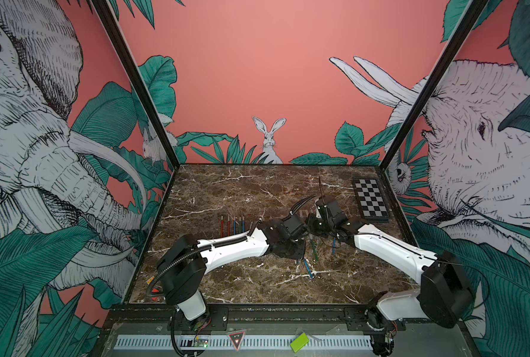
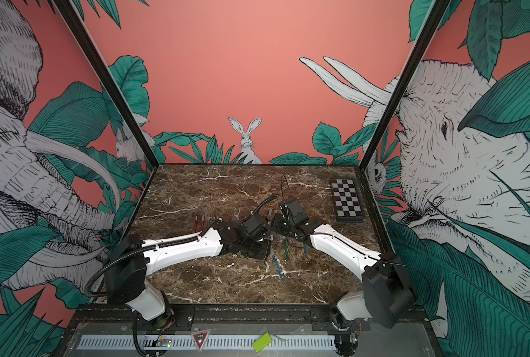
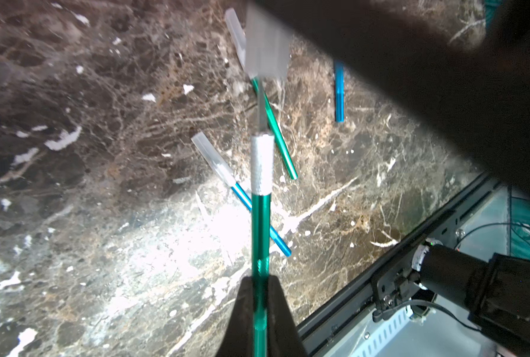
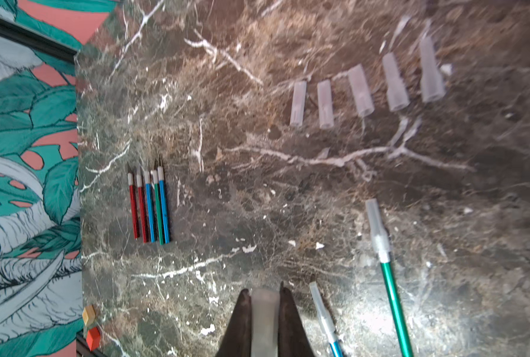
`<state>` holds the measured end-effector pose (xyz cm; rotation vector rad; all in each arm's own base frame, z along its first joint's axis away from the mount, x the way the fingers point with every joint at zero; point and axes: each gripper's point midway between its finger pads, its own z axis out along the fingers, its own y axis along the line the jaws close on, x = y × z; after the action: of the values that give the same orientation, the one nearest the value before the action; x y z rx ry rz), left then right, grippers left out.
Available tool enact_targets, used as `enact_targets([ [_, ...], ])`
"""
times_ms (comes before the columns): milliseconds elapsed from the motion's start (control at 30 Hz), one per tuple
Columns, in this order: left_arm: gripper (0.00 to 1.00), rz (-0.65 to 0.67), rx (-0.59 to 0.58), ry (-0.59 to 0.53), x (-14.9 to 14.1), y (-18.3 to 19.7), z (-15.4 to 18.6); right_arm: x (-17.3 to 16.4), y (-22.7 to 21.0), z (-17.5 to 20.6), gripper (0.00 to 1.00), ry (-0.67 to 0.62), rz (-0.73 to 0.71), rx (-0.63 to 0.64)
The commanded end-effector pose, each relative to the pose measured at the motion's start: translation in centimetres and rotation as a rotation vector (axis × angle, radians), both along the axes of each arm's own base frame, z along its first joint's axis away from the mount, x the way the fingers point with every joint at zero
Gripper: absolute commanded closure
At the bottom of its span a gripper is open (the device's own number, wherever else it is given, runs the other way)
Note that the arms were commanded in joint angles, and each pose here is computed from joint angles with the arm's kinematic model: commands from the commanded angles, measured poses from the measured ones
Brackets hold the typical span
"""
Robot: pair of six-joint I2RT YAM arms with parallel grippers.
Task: Remove protective caps from carving knives
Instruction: Remove the protective sleeve from the carving knife, then place the carving knife at the center of the board.
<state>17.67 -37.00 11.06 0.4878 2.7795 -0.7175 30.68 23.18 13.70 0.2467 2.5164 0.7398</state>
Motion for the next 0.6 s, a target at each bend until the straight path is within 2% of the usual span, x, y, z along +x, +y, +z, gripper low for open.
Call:
enact_targets([
  [0,1.0,0.001,0.002,0.011,-0.3,0.0,0.5,1.3,-0.2,2.5,1.0,-0.074,-0.033,0.032],
  [200,1.0,0.021,0.024,-0.023,0.2,0.7,0.9,1.8,-1.9,2.7,1.0,-0.072,-0.063,0.024],
  [300,1.0,0.05,0.052,-0.075,1.0,1.9,1.3,1.7,-3.5,2.8,1.0,-0.07,-0.087,0.023],
  [567,1.0,0.16,0.121,-0.087,5.3,7.0,1.2,0.0,-6.6,2.8,1.0,-0.06,-0.053,-0.07],
])
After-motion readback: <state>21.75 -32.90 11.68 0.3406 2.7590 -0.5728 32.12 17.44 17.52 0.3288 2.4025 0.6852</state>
